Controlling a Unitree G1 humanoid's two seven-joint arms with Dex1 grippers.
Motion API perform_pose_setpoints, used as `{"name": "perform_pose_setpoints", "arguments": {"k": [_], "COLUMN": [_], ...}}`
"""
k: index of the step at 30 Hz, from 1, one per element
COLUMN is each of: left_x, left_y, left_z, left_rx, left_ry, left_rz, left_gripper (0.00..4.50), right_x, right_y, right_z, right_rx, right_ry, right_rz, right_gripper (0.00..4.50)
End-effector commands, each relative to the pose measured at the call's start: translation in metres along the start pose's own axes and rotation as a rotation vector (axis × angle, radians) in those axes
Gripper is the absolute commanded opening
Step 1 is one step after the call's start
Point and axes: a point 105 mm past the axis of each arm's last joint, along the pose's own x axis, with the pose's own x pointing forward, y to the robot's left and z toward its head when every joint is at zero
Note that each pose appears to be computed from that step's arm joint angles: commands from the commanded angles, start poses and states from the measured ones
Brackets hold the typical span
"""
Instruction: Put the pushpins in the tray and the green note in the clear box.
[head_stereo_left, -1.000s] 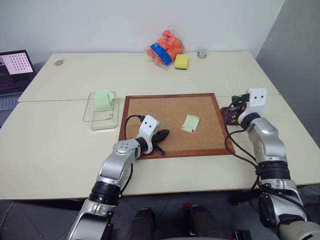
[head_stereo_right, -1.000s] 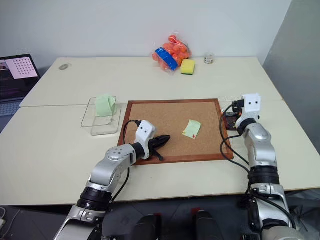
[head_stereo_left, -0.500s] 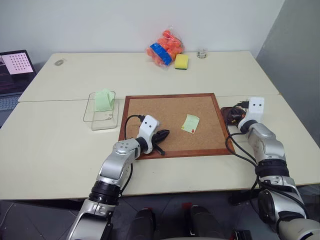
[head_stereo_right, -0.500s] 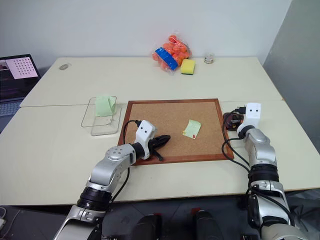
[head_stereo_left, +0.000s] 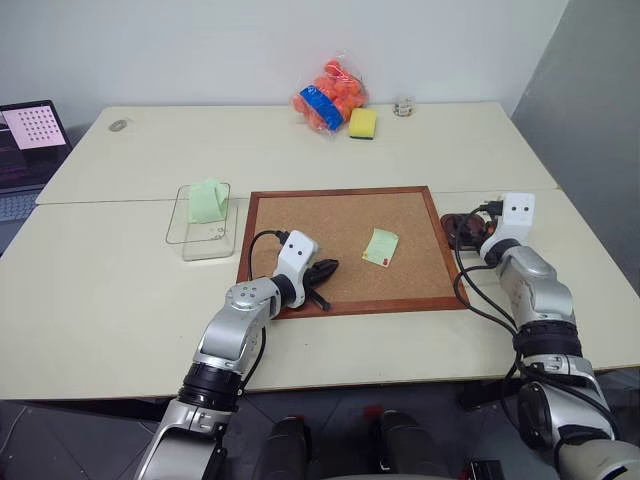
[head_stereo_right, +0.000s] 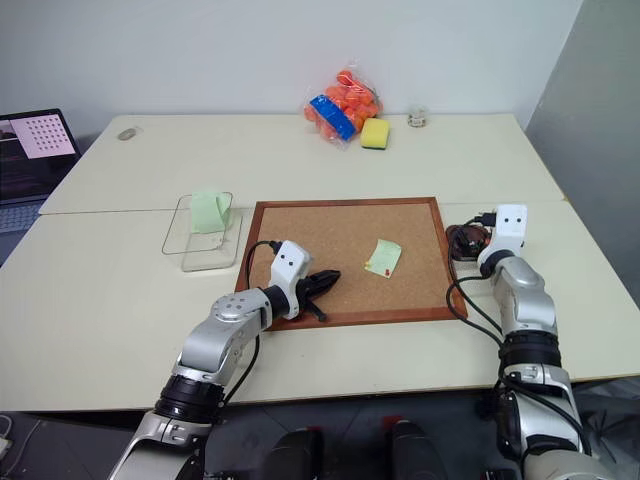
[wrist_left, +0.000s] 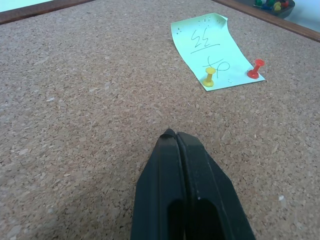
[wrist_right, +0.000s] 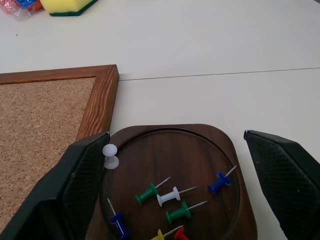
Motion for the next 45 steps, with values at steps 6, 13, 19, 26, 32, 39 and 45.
{"name": "perform_pose_setpoints", "arguments": {"k": [6,13,19,26,32,39,45], "left_x": [0.002,0.001,0.001,0.001,0.001,0.002,0.001], "left_y": [-0.006,-0.003,-0.004,-0.005,-0.004,-0.006,-0.005], "left_z": [-0.019,-0.020,-0.020,-0.021,-0.020,-0.020,-0.019], "left_rx": [-0.029,-0.027,-0.029,-0.027,-0.028,-0.028,-0.024], "left_ry": [0.063,0.064,0.063,0.067,0.067,0.066,0.068], "left_rz": [-0.010,-0.002,-0.004,-0.004,-0.002,-0.004,-0.005], "left_gripper": [0.00,0.00,0.00,0.00,0.00,0.00,0.00], "right_x": [0.006,0.008,0.001,-0.023,-0.068,-0.086,-0.074], "right_y": [-0.010,-0.013,-0.007,0.024,0.089,0.140,0.150], "right_z": [0.006,0.014,0.036,0.064,0.052,0.015,-0.011], "right_rx": [-0.034,-0.018,-0.037,-0.002,-0.135,-0.259,-0.207], "right_ry": [0.010,-0.022,-0.130,-0.253,-0.219,-0.154,-0.074], "right_rz": [-0.057,-0.056,-0.014,0.201,0.648,0.871,0.892], "right_gripper": [4.45,4.45,4.45,4.45,4.45,4.45,4.45]}}
